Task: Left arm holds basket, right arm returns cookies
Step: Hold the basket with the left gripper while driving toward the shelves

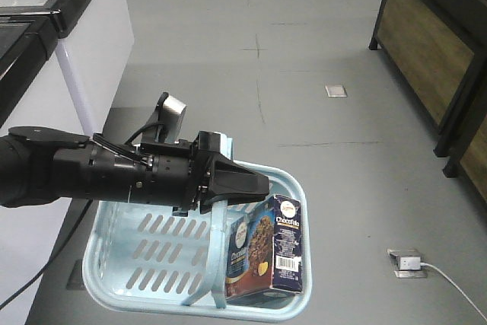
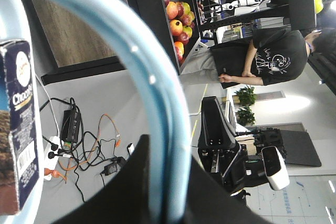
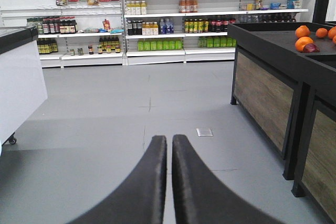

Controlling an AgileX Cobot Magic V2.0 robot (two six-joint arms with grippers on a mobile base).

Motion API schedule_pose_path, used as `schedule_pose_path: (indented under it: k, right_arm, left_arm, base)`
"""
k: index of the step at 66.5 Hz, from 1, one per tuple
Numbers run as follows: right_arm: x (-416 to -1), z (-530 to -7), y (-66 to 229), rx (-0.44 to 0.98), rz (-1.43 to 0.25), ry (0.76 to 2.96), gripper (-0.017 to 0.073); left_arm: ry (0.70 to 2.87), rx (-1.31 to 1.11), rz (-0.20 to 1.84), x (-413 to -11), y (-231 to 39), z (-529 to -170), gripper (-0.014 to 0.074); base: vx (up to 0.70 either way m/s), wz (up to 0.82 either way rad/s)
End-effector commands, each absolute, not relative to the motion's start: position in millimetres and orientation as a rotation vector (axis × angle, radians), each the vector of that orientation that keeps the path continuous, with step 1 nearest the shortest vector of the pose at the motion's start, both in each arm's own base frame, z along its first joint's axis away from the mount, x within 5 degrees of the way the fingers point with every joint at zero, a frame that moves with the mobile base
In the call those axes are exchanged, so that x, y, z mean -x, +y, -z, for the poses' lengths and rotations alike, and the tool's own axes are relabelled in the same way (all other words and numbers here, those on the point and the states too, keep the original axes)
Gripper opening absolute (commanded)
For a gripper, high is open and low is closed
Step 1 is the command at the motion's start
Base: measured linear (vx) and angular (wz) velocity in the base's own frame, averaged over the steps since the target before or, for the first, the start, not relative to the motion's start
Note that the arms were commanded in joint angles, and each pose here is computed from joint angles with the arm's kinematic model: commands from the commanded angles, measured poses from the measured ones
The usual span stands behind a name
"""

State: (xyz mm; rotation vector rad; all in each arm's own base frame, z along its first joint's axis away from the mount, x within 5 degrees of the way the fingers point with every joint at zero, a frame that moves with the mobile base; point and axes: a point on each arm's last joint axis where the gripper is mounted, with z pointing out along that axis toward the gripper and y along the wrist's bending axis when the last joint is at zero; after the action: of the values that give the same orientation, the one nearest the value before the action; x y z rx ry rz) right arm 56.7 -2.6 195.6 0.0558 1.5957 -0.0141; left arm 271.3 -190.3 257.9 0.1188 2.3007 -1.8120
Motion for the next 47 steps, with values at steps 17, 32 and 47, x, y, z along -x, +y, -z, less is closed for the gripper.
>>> schedule_pose_path:
  k: [17,32,47]
  right_arm:
    - [-56.4,-197.4,-2.7,-0.043,0.031,1.522,-0.0006]
    - [-56.4,-197.4,-2.7,-0.043,0.031,1.522,-0.0006]
    - [-56.4,-197.4,-2.7,-0.043,0.031,1.522,-0.0006]
  left_arm:
    - [2.118,-0.130,1.958,-267.0,-192.0,-293.5,-0.0003]
    - [2.118,-0.130,1.958,-267.0,-192.0,-293.5,-0.0003]
    - [2.119,-0.130,1.956,-267.0,-192.0,-293.4,-0.0003]
  base:
    - [0.00,0.00]
    - [0.00,0.00]
    - [0.00,-0.01]
